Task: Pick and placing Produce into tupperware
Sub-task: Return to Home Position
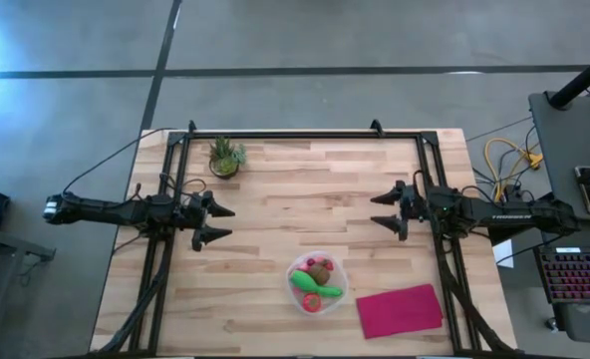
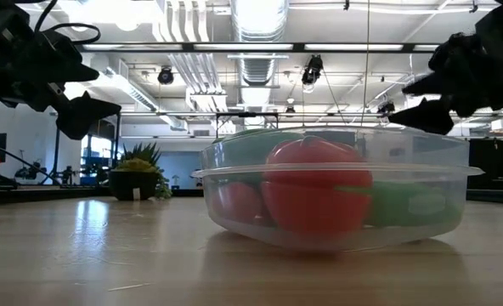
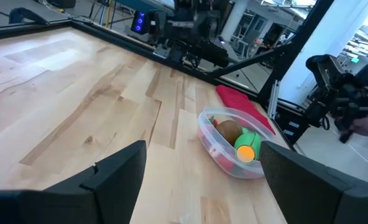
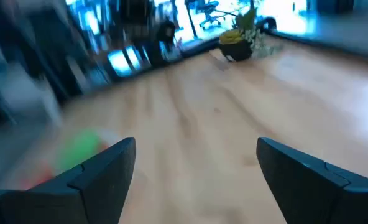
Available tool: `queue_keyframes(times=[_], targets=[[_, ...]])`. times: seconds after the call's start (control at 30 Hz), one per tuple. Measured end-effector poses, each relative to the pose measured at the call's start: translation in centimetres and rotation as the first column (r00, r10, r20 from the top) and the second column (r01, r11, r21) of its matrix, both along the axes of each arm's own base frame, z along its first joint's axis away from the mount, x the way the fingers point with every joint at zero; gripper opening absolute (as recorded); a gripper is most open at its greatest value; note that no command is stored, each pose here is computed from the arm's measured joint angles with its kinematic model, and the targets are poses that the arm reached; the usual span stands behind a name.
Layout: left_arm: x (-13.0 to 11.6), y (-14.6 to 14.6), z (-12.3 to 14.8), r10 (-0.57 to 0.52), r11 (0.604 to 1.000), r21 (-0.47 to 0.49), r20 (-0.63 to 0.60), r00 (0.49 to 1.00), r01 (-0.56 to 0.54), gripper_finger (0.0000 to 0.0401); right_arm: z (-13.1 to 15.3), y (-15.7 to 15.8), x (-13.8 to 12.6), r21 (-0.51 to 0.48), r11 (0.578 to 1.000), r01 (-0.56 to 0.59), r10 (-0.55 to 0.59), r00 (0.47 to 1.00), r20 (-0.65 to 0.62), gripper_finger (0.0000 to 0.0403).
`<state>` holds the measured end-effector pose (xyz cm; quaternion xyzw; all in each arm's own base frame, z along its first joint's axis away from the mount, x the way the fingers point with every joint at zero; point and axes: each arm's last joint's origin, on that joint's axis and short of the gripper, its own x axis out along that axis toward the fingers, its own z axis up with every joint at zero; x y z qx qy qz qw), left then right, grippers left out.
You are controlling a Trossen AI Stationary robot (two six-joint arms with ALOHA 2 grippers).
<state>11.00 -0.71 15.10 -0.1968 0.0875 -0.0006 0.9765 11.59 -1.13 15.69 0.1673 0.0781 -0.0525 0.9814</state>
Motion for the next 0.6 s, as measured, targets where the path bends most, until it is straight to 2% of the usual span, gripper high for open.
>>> queue_keyframes(times=[0.03,0.1,0.17,0.33,0.43,0.6], targets=[[0.0,0.0,0.0,0.000,1.000,0.000,-0.003,1.000,0.000,0.0300,0.3,0.0,0.0,0.099,0.995,0.015,-0.019,0.999,0.036,0.0327],[0.0,0.0,0.0,0.000,1.000,0.000,-0.005,1.000,0.000,0.0300,0.6,-0.1,0.1,0.153,0.988,0.033,-0.044,0.996,0.072,0.0327],[0.0,0.0,-0.1,0.000,1.000,0.001,-0.009,1.000,0.000,0.0300,0.9,-0.1,0.1,0.143,0.989,0.030,-0.045,0.994,0.104,0.0327],[0.0,0.0,-0.1,0.000,1.000,0.001,-0.007,1.000,0.000,0.0300,2.3,-0.1,-0.1,0.038,0.999,0.033,-0.042,0.971,0.236,0.0327],[0.0,0.0,-0.1,0.000,1.000,0.000,-0.007,1.000,0.000,0.0300,2.2,-0.2,-0.1,0.049,0.997,0.054,-0.064,0.971,0.231,0.0327],[0.0,0.0,-0.2,0.000,1.000,0.002,-0.024,1.000,0.000,0.0300,2.4,0.3,-0.1,0.060,0.998,0.004,-0.019,0.968,0.250,0.0327]])
